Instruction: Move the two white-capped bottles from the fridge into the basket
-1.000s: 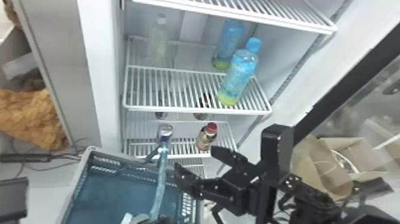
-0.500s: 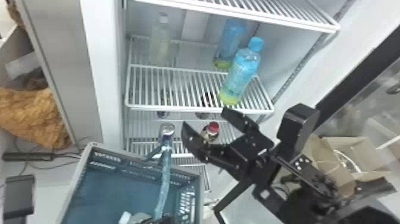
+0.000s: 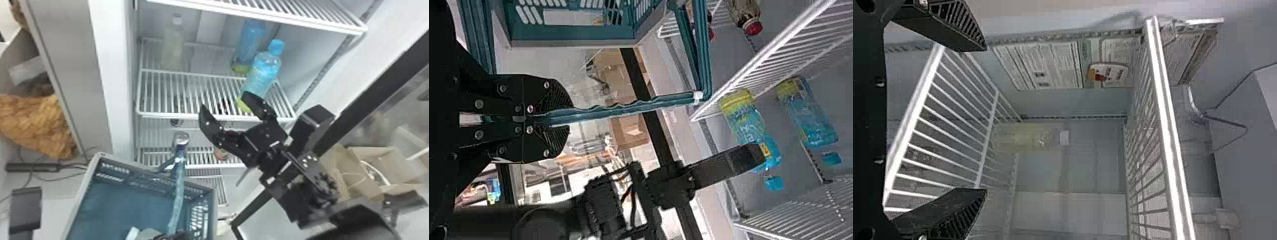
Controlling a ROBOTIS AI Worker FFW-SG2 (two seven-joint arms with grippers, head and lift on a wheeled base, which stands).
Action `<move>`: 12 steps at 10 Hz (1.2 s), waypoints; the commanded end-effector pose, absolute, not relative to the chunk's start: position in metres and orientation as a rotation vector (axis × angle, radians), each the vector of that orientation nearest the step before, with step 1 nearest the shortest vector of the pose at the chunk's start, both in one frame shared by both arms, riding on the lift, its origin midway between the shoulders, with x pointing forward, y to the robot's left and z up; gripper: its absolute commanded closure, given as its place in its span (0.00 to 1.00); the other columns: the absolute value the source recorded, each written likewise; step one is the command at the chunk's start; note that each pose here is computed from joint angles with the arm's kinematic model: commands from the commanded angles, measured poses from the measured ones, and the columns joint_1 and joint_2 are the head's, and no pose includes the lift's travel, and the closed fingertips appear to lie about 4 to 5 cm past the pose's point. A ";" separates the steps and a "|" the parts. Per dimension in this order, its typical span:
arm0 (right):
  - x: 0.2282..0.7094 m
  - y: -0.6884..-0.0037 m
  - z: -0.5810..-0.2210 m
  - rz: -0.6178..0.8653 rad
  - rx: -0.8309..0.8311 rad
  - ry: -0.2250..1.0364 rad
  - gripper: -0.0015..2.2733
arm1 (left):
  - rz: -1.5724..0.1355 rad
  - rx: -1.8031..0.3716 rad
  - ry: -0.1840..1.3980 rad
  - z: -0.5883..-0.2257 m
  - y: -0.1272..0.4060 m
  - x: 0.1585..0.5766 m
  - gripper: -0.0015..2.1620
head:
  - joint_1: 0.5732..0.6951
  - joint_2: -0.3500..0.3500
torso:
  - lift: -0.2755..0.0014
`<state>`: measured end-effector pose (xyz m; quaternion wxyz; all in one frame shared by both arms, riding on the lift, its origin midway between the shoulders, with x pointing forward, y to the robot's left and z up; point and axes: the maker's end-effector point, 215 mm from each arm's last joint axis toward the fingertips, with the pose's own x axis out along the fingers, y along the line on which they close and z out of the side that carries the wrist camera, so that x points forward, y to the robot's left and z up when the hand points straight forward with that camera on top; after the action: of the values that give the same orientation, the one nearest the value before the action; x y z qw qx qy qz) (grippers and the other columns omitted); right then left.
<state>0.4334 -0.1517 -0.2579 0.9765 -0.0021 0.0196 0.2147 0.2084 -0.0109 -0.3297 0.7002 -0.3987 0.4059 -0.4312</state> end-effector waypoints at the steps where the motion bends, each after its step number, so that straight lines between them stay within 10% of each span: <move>1: 0.455 -0.155 -0.262 0.420 -0.031 -0.002 0.01 | -0.962 -0.887 0.905 -0.330 -0.012 0.208 0.55 | 1.00 0.08 | 0.99; 12: 0.539 -0.114 -0.298 0.474 -0.026 -0.023 0.00 | -0.966 -0.890 0.904 -0.329 -0.013 0.209 0.55 | 1.00 0.19 | 0.99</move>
<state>0.5348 -0.1180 -0.2976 0.9728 -0.0134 -0.0112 0.2309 0.2078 -0.0133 -0.3294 0.6979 -0.3995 0.4065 -0.4337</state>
